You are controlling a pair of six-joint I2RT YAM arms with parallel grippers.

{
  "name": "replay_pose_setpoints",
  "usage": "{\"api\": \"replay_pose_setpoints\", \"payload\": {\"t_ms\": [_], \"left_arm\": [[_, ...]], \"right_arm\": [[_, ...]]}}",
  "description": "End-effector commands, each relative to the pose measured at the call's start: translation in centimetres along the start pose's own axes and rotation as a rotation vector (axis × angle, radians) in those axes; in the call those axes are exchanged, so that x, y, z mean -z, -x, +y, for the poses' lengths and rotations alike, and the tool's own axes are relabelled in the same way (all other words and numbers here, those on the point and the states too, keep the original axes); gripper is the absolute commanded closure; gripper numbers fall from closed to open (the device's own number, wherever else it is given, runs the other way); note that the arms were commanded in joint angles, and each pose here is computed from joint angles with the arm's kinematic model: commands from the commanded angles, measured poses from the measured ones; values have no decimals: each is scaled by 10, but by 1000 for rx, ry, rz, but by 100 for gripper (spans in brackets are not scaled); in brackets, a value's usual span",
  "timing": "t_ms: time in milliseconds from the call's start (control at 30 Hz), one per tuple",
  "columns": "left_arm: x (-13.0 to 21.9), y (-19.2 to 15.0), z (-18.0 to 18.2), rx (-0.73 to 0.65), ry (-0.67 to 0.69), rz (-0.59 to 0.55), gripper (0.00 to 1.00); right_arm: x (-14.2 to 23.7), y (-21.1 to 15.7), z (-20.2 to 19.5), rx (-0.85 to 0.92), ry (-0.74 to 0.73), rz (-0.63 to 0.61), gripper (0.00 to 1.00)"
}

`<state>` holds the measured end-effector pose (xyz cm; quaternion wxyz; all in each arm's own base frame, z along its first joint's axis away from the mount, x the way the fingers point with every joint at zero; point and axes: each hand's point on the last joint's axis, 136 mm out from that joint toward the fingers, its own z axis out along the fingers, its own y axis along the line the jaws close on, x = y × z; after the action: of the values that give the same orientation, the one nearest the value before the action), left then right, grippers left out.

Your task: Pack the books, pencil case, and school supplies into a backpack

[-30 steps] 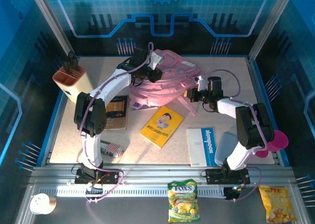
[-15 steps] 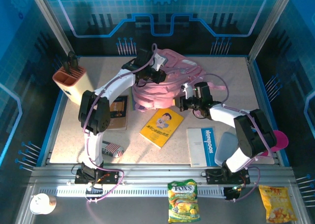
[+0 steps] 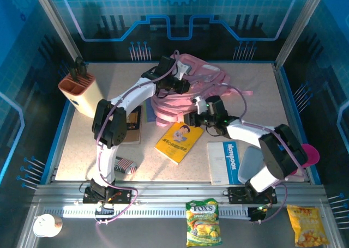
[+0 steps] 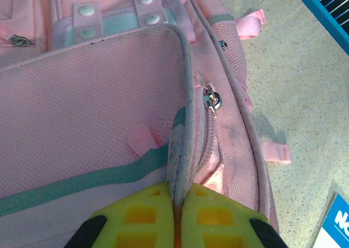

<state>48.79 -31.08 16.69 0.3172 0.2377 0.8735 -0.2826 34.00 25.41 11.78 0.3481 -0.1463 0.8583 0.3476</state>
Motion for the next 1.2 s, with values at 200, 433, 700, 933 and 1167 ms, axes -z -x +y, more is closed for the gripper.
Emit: {"api": "replay_pose_setpoints", "payload": {"t_ms": [200,433,700,933,1167], "left_arm": [[12,48,-13,28,32,-150,100],[8,51,-39,29,2,-157,100],[-8,35,-54,38,-48,-103,100],[-15,23,-64,14,-71,-63,100],[-15,21,-66,12,-82,-53,100]], "right_arm": [[73,31,-42,-515,-148,-169,33],[78,47,-57,-815,-102,-195,34],[59,54,-68,-938,-174,-96,44],[41,55,-71,-944,-157,-65,54],[27,53,-72,-930,-159,-27,67]]}}
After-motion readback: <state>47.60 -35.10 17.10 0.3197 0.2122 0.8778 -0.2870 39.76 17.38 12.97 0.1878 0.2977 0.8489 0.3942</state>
